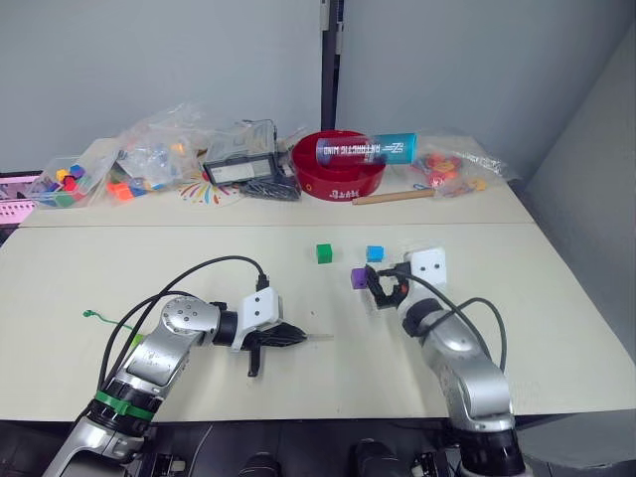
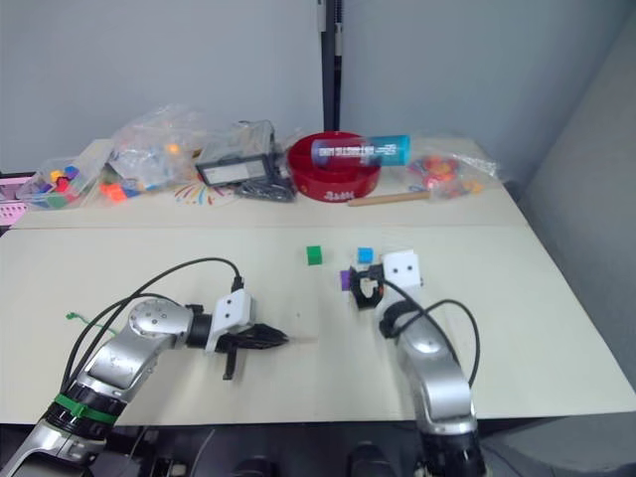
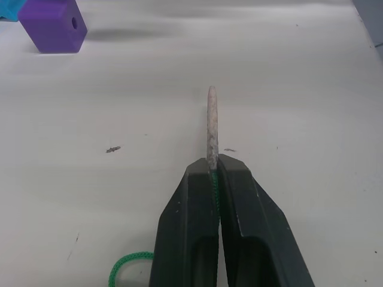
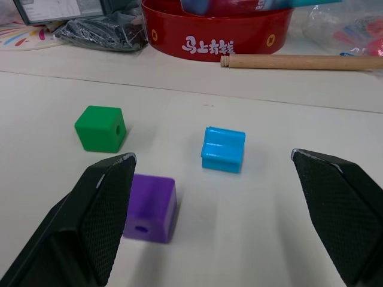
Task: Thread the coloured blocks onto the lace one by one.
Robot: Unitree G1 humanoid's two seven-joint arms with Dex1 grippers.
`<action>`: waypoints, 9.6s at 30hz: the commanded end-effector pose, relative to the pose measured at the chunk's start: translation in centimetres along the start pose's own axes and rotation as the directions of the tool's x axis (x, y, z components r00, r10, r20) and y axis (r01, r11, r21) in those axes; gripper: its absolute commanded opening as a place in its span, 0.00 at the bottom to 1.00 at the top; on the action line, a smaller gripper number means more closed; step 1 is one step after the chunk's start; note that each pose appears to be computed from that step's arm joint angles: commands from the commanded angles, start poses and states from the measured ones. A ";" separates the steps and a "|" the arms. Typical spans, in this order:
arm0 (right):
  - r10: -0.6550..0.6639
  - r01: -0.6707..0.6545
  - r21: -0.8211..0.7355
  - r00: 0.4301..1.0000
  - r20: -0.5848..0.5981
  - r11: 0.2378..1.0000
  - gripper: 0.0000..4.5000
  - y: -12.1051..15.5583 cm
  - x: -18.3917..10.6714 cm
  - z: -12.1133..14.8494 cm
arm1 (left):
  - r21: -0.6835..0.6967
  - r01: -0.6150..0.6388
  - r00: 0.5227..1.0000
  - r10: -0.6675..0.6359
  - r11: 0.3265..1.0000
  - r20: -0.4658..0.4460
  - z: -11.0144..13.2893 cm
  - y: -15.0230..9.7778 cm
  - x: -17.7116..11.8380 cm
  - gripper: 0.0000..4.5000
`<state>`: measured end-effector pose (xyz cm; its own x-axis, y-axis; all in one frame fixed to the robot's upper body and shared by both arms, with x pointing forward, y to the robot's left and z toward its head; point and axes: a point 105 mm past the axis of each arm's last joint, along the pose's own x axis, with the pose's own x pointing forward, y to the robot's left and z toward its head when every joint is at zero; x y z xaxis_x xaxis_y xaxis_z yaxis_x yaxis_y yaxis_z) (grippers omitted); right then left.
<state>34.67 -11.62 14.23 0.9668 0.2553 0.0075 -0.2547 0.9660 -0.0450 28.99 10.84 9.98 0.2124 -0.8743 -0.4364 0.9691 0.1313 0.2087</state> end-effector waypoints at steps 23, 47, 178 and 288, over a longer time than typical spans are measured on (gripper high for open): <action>-0.033 0.033 -0.004 0.997 -0.075 0.999 0.63 3.4 3.0 -3.2 | 0.025 -0.028 0.999 0.028 0.999 0.020 0.3 0.1 -0.4 0.00; 0.135 -0.109 0.104 0.946 -0.295 0.989 0.27 7.9 -6.7 -6.7 | 0.029 -0.008 1.000 0.007 1.000 0.006 0.4 0.4 -0.9 0.00; 0.846 -0.944 -0.145 0.331 -0.418 0.298 0.26 4.7 -6.0 -7.0 | 0.032 -0.014 0.997 0.016 0.999 -0.070 2.3 -0.3 0.0 0.00; 0.871 -0.967 -0.187 0.240 -0.428 0.174 0.25 5.0 -3.5 -5.9 | -0.001 -0.106 0.978 0.104 0.994 -0.181 2.8 -1.4 -1.7 0.00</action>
<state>30.38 -7.64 9.46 0.0274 0.9060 -0.4225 -0.9695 -0.0789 -0.2320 27.04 11.55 11.99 0.3199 -0.7487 -0.5805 0.9472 0.2388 0.2140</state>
